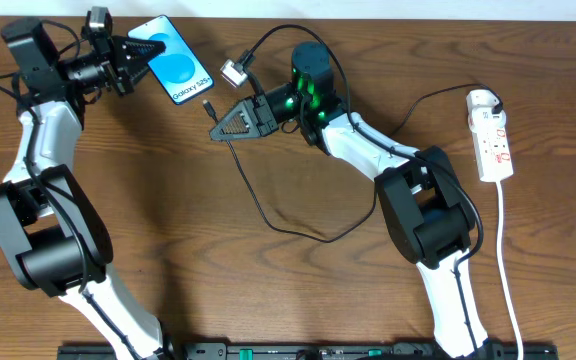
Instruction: Plug charger to phone and switch on socket
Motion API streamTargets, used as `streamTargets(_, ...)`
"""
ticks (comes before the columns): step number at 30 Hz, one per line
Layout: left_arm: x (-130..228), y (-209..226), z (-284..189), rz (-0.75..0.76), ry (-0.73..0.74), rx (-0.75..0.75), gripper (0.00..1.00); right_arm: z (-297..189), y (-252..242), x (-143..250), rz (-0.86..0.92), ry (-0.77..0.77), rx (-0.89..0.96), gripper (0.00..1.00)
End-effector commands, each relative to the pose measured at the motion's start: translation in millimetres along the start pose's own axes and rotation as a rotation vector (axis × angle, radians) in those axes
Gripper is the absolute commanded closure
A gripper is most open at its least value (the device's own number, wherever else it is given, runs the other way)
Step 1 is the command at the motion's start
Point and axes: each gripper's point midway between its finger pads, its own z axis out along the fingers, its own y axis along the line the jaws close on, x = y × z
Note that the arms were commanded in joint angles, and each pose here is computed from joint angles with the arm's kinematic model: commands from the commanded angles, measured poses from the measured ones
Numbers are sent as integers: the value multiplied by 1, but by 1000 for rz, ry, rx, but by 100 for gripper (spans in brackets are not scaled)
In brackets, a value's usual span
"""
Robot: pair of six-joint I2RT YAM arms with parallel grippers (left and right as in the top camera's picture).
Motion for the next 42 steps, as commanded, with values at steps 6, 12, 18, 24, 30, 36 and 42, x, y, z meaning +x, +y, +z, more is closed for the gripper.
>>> streamTargets(6,2,-9,1,20,15,9,93,-2,13,-8,-44,-14,11,99)
streamTargets(12,-5,-7,-9,19,-19,2,93,-12,-25,7,80,-50,92,99)
streamTargets(18,-5,-7,-10,19,-21,2,92,-31,-91,35,209,-100,410,99)
streamTargets(24,-5,-7,-10,19,-21,2,93,-60,-135,70,247,-39,722,99)
streamTargets(30,-5,-7,-10,19,-21,2,93,-95,-162,97,179,100,1011,99)
streamTargets(36,-5,-7,-10,19,-21,2,93,-92,-163,103,151,157,1051,90)
streamTargets(42,-5,-7,-10,19,-21,2,93,-100,-154,93,148,174,1091,68)
